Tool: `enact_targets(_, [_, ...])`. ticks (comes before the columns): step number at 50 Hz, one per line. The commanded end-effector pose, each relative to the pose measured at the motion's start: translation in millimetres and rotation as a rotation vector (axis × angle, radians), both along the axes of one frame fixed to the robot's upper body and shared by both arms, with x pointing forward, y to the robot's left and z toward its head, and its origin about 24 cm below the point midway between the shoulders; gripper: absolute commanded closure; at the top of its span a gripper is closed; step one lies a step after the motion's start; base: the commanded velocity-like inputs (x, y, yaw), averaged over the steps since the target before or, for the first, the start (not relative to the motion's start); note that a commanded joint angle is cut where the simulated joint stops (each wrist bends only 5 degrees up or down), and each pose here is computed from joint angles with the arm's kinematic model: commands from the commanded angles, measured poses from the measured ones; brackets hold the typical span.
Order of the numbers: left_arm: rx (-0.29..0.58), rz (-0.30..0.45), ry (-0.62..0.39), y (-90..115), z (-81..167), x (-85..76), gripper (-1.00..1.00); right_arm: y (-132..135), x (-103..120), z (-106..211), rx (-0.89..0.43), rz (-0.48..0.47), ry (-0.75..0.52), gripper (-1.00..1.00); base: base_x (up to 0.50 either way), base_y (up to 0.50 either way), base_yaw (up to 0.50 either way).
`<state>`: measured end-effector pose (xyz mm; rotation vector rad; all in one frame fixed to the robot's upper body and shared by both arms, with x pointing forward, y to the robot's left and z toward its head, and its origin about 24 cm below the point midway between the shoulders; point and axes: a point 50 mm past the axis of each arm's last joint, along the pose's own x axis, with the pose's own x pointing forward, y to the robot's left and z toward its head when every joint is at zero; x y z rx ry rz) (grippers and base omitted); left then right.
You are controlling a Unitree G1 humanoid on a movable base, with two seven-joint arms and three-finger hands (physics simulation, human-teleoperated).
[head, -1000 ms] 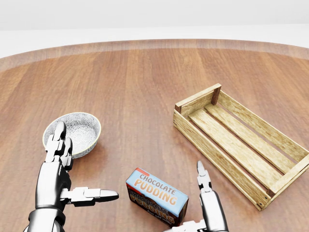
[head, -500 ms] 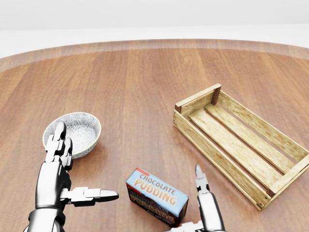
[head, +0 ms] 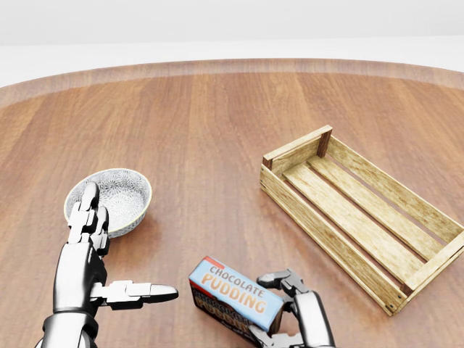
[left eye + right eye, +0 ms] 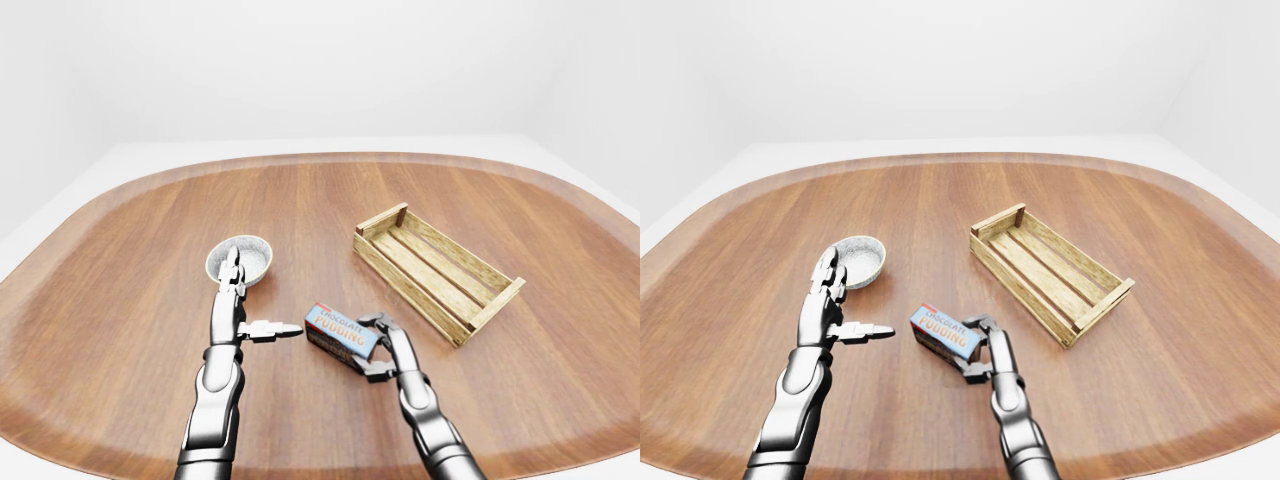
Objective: Pick up the chocolate pudding and put it in the tray.
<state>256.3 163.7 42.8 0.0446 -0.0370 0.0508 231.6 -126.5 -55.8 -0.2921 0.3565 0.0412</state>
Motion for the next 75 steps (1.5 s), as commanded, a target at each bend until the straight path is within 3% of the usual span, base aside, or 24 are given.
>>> enact_targets(1, [-0.010,-0.012,0.014,-0.7,-0.7,0.2,-1.00,-0.1,-0.3,-2.3,-0.017,0.000,0.009,1.00,0.00,0.00,0.00])
enact_targets(10, [-0.011,-0.012,0.015,-0.7,-0.7,0.2,-1.00,-1.0,-1.3,-5.6,-0.022,-0.003,0.024,1.00,0.00,0.00,0.00])
enact_targets(11, [-0.010,-0.012,0.015,-0.7,-0.7,0.2,-1.00,-3.6,-4.6,-18.2,-0.060,-0.017,0.081,1.00,0.00,0.00,0.00])
enact_targets(12, [-0.010,-0.012,0.015,-0.7,-0.7,0.2,-1.00,-1.0,-1.1,-6.1,-0.025,-0.005,0.026,1.00,0.00,0.00,0.00])
enact_targets(21, [-0.011,-0.012,0.015,-0.7,-0.7,0.2,-1.00,-2.4,4.4,16.9,-0.004,-0.007,-0.082,1.00,0.00,0.00,0.00])
enact_targets(30, [-0.011,-0.012,0.015,-0.7,-0.7,0.2,-1.00,-1.1,17.3,82.1,0.111,0.019,-0.354,1.00,0.00,0.00,0.00])
enact_targets(59, [-0.015,-0.008,0.018,-0.5,-1.0,0.9,-1.00,-1.1,30.6,126.8,0.126,0.042,-0.537,1.00,0.00,0.00,0.00])
enact_targets(75, [-0.012,-0.012,0.016,-0.9,-1.2,0.4,-1.00,-12.6,53.2,145.6,0.105,0.016,-0.600,1.00,0.00,0.00,0.00])
